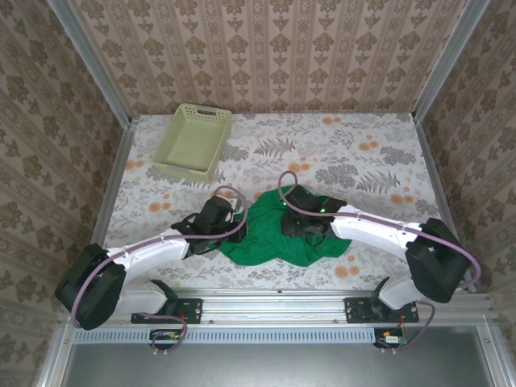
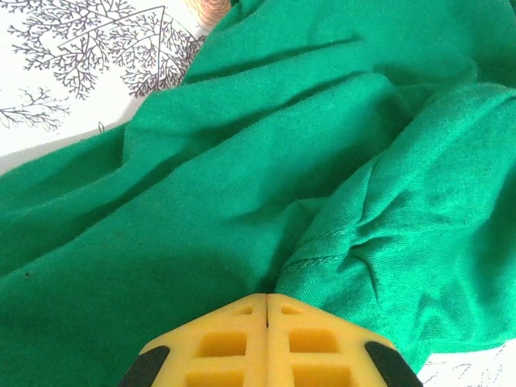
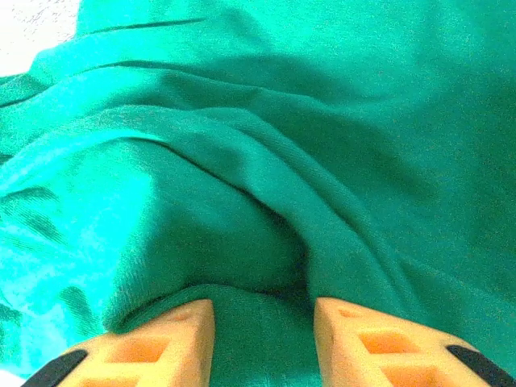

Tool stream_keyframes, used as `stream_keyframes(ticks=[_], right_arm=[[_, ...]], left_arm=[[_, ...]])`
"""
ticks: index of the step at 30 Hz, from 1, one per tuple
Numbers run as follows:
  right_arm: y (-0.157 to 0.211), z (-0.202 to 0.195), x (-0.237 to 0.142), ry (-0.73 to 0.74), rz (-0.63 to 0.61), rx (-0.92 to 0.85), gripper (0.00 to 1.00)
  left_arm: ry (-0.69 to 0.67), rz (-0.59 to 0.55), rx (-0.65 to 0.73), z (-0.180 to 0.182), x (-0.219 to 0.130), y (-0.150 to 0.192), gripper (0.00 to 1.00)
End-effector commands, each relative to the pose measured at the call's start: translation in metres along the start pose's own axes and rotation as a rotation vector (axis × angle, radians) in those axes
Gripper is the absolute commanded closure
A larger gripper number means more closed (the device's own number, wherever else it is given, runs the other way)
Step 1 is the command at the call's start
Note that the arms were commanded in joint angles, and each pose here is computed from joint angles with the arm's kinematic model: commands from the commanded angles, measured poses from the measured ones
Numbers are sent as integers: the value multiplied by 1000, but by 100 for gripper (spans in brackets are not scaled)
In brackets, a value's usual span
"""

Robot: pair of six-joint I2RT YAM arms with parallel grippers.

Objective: Fold the inside-out t-shirt

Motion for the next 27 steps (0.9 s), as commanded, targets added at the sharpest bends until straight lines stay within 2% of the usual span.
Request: stream_keyframes(ticks=[1,5,9,14,18,22,27], right_arm=[[-8,9,4,40,-7,-50,58],[-8,13,3,62,-3,-72,52],[-4,11,6,65,12,-71,50],[3,11,15,58,56,-57,52],[5,12,7,34,29,-53,56],[4,11,-3,25,8,-63,66],[4,7,-19,38,-15,-74,84]], left_arm=[[-7,-7,16,3,-2,2,100],[-7,-8,16,4,-3,3,100],[-12,-9,16,6,-3,4,100],[-10,-13,15,6,-3,4,100],[-12,-11,17,7,-3,5,100],[-16,-13,17,7,-3,5,100],[-15,-28,15,4,-5,1,100]])
Point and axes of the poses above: each hand's point on the last joint's axis, 136 mm out from that joint toward the fingers, its own x axis out along the fingers, its own z axis along the line the jaws close on, y = z × x, the point moved 6 cm from there along -x, back along the fingers, and after that the axes turned 14 degrees about -x, right-handed, at the moved point
